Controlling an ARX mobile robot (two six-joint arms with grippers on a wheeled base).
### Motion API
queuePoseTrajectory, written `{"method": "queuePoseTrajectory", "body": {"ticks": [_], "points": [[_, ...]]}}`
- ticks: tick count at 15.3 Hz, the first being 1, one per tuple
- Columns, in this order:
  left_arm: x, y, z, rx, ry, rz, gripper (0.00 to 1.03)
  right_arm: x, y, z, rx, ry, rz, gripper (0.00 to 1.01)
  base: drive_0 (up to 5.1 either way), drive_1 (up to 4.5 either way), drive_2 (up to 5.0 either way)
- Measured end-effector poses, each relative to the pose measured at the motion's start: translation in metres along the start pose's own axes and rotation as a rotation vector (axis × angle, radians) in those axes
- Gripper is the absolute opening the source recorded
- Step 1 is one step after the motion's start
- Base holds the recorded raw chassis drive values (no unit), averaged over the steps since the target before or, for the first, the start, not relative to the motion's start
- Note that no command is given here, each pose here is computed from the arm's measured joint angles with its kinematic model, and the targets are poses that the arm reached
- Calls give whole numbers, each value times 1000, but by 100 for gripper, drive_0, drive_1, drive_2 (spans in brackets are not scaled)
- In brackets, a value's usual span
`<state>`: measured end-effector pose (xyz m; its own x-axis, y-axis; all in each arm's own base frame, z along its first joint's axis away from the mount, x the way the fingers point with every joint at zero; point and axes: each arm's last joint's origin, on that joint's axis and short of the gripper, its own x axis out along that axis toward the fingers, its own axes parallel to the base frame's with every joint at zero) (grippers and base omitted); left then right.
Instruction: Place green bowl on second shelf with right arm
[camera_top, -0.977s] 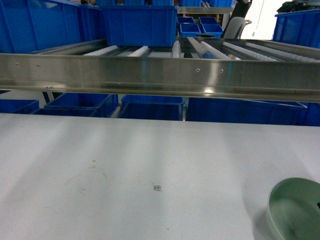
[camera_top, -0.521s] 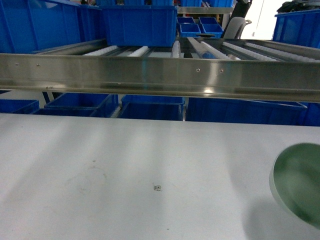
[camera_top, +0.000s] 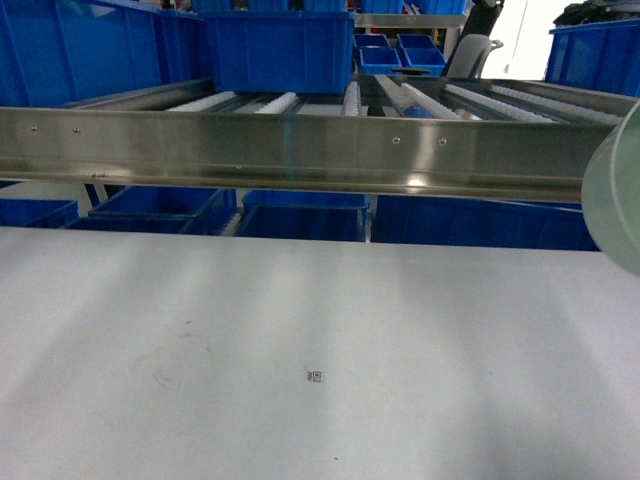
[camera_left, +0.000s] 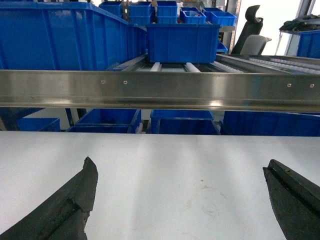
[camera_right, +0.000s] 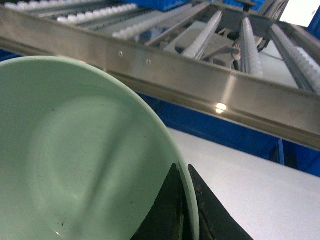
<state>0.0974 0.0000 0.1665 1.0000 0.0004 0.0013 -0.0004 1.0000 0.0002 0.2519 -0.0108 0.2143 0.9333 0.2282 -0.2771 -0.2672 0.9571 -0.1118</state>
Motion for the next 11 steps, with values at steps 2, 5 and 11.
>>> {"method": "queuePoseTrajectory", "body": {"ticks": [2,5,11], "points": [[0,0,0,0,0,0,98,-26,7,23,27,-103,-17,2,0,0,0],[0,0,0,0,0,0,98,-67,17,29,99,-209,-60,2,0,0,0],[0,0,0,0,0,0,98,-118,42,-1,206,-329,-113,2,0,0,0]]}}
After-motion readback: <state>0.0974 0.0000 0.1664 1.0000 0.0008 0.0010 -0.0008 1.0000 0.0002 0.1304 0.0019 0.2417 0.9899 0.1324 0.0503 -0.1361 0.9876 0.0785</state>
